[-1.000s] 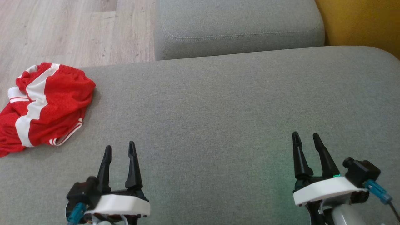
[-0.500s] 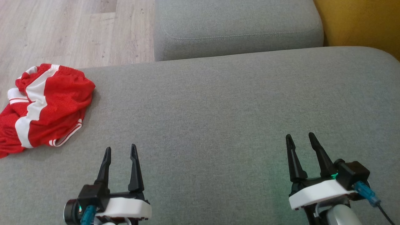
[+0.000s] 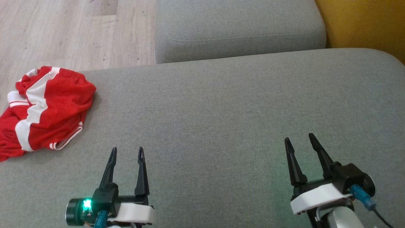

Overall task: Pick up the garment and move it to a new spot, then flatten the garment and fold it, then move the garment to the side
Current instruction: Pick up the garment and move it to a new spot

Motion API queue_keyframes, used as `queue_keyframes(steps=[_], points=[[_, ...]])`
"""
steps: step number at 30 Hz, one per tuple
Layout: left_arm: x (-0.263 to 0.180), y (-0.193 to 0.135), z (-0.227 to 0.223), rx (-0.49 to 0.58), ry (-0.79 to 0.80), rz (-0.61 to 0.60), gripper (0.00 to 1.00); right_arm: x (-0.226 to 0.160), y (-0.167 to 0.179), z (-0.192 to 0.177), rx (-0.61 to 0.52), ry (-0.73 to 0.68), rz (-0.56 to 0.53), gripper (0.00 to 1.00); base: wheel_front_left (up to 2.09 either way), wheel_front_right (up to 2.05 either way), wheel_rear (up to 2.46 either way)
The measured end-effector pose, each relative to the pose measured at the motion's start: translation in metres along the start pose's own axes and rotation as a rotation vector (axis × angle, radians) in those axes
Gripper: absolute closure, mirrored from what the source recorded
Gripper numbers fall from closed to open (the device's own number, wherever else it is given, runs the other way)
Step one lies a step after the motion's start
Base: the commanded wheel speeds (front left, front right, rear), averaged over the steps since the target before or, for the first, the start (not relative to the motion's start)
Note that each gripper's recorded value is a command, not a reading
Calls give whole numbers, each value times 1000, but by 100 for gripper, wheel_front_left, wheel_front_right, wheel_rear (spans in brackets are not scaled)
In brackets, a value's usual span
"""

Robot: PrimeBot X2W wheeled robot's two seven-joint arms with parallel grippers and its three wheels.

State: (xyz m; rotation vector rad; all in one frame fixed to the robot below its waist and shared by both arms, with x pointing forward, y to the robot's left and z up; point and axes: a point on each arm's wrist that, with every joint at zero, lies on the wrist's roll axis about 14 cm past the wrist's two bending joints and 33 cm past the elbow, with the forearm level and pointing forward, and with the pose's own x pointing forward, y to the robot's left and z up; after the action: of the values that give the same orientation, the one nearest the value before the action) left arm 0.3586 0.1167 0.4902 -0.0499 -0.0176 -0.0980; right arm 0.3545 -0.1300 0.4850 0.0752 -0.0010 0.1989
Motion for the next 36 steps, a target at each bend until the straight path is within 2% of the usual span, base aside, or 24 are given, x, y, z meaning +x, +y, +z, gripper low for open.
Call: queue_keyframes(steps=[24,30,36], points=[[-1,9,-5,4,17,13,0,3,4,-4,-4,13,16,0,0,0,0],[-12,26,-2,8,8,76,0,13,21,-3,-7,13,74,0,0,0,0],[-32,55,1,20,-4,176,0,25,57,-7,-10,25,189,0,0,0,0]])
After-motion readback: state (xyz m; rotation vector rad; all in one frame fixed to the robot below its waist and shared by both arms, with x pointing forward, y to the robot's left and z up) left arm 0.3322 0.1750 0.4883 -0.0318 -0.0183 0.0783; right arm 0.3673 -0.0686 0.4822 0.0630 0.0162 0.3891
